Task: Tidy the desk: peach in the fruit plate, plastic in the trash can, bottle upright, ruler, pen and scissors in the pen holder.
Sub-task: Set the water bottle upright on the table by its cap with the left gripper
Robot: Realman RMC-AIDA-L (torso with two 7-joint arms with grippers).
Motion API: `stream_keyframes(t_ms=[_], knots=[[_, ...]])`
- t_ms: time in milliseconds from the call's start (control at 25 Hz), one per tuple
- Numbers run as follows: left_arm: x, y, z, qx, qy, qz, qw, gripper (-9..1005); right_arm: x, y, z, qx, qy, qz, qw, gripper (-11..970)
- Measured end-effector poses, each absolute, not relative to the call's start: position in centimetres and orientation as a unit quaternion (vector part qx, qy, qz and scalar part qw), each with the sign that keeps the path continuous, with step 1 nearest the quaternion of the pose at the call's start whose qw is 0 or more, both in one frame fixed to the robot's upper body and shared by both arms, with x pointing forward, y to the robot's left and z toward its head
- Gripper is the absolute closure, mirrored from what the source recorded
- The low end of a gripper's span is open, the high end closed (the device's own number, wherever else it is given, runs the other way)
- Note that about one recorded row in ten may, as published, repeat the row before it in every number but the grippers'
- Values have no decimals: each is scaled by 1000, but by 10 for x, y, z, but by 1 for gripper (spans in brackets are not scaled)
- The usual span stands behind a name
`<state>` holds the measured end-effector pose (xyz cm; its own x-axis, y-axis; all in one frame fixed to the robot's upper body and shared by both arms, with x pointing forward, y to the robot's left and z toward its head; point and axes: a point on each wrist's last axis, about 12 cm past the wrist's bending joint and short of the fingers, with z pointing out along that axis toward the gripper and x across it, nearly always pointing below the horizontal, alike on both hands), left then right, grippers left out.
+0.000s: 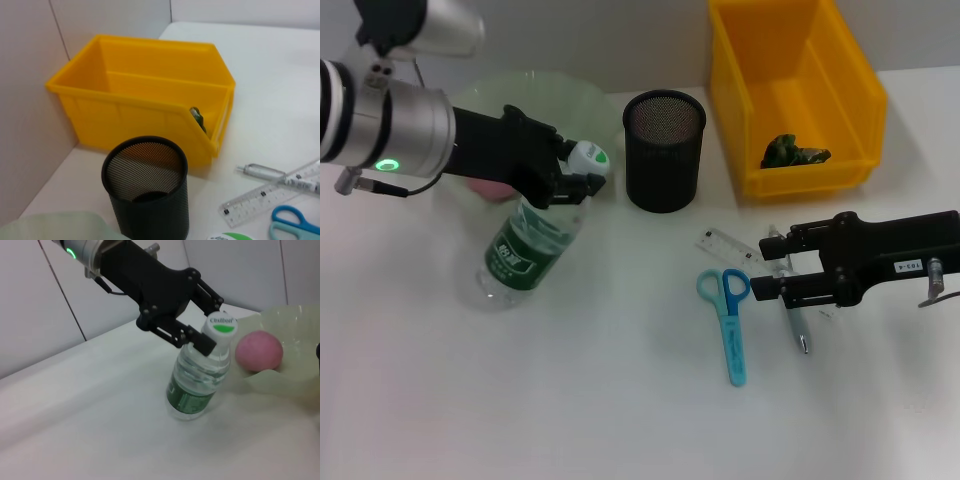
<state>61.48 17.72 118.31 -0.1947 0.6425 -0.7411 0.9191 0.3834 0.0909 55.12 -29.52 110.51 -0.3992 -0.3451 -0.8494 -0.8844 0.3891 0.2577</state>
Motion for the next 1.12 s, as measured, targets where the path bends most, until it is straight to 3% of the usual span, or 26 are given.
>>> stream_keyframes(t_ms=[360, 1120], knots=[[615, 202, 1197, 486, 741, -243, 395, 562, 553, -294, 1107, -412, 748, 370, 365, 328], [611, 218, 1199, 469, 737, -264, 408, 561, 554, -293, 1108, -414, 747, 370, 365, 329]])
